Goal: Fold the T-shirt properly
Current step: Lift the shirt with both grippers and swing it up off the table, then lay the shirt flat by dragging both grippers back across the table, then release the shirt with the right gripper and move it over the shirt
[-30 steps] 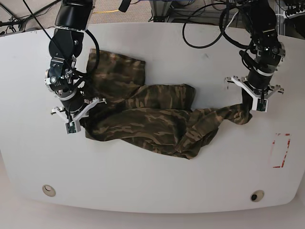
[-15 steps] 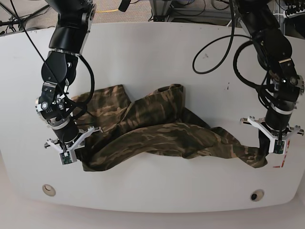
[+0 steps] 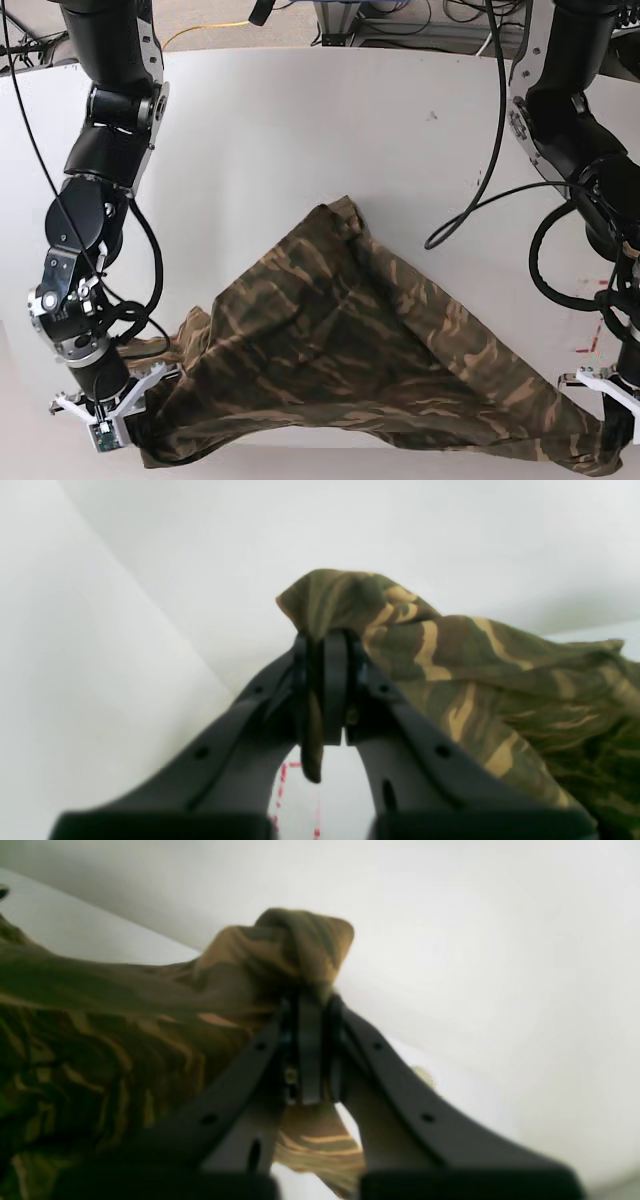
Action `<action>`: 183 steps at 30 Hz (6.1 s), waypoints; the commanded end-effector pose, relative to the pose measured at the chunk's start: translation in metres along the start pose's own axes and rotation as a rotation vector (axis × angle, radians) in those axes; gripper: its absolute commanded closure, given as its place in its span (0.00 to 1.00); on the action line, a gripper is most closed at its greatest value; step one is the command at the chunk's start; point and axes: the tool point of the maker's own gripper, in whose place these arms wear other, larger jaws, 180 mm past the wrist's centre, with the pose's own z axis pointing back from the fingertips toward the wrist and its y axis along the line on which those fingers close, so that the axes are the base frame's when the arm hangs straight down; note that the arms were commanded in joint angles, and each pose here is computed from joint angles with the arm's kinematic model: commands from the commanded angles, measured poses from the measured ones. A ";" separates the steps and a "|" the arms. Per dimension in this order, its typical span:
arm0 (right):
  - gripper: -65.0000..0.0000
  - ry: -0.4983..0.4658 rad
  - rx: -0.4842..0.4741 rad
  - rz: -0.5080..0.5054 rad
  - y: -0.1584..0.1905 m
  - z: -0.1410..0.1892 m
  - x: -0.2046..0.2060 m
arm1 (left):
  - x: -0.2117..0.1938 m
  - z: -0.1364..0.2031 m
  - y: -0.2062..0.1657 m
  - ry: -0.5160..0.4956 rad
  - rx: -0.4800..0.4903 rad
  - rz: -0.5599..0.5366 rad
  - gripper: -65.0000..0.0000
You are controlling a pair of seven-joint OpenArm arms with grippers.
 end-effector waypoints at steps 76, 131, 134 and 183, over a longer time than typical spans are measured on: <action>1.00 0.626 -0.163 -0.218 0.024 0.203 -0.257 | -0.330 0.279 -0.133 1.082 -0.534 0.112 0.99; 0.29 0.742 0.053 -0.331 0.075 0.284 -0.281 | -0.350 0.331 -0.126 1.219 -0.557 0.091 0.99; 0.29 0.768 0.120 -0.324 0.094 0.287 -0.285 | -0.350 0.330 -0.126 1.217 -0.557 0.091 0.99; 0.29 0.506 0.797 0.068 0.289 0.163 -0.189 | -0.342 0.306 -0.125 1.159 -0.542 0.087 0.99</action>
